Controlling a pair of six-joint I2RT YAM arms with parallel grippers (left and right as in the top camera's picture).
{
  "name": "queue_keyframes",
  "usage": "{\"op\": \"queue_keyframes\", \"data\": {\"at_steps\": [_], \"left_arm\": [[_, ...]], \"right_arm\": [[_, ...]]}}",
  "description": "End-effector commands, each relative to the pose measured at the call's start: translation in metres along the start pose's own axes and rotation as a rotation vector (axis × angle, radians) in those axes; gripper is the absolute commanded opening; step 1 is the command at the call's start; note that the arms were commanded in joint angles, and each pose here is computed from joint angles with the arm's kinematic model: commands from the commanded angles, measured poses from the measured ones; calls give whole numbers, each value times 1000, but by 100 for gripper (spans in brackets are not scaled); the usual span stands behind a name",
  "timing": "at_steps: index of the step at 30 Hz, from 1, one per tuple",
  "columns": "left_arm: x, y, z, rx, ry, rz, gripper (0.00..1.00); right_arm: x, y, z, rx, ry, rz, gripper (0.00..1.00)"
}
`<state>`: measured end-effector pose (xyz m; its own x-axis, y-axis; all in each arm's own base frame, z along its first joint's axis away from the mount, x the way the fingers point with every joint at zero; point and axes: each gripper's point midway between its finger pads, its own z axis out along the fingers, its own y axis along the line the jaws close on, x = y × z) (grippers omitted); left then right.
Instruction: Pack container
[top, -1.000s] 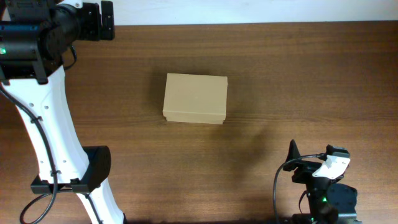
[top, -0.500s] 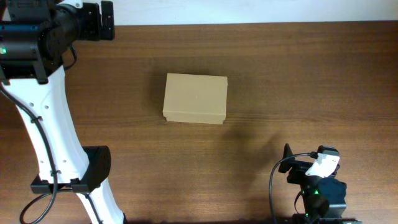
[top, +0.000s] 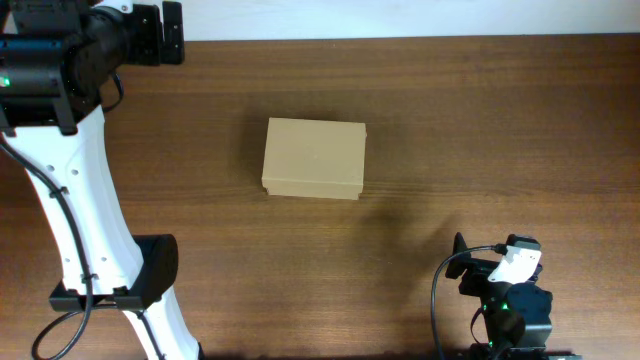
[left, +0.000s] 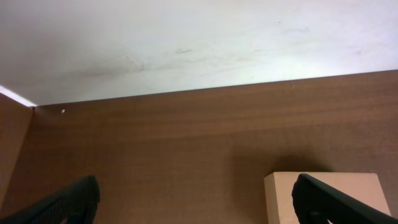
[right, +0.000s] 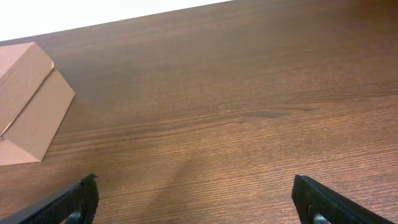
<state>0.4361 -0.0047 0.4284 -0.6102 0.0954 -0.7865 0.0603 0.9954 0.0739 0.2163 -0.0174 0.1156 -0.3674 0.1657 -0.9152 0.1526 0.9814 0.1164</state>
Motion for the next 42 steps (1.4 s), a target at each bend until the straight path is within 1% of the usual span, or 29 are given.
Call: {"op": "queue_keyframes", "data": {"at_steps": [1, 20, 24, 28, 31, 36, 38, 42], "left_arm": [[-1, 2, -5, -9, -8, 4, 100], [-1, 2, -6, -10, -11, 4, 100], [-6, 3, -27, -13, -50, 3, 100], [-5, 3, -65, -17, -91, 3, 99], [11, 2, -90, -16, -74, 3, 100], [67, -3, -121, -6, 30, 4, 100], [86, -4, -129, -8, 50, 8, 100], [97, -4, -142, -24, -46, 18, 100]], "right_arm": [[0, -2, 1, 5, -9, 15, 99], [0, -2, 1, 5, -9, 15, 99], [0, -2, 1, 5, -9, 15, 99], [0, -2, 1, 5, -9, 15, 99], [0, -2, 1, 5, -9, 15, 99], [0, -2, 1, 5, -9, 15, 99], [0, -2, 1, 5, -9, 15, 99], [0, -2, 1, 5, -9, 15, 99]]}}
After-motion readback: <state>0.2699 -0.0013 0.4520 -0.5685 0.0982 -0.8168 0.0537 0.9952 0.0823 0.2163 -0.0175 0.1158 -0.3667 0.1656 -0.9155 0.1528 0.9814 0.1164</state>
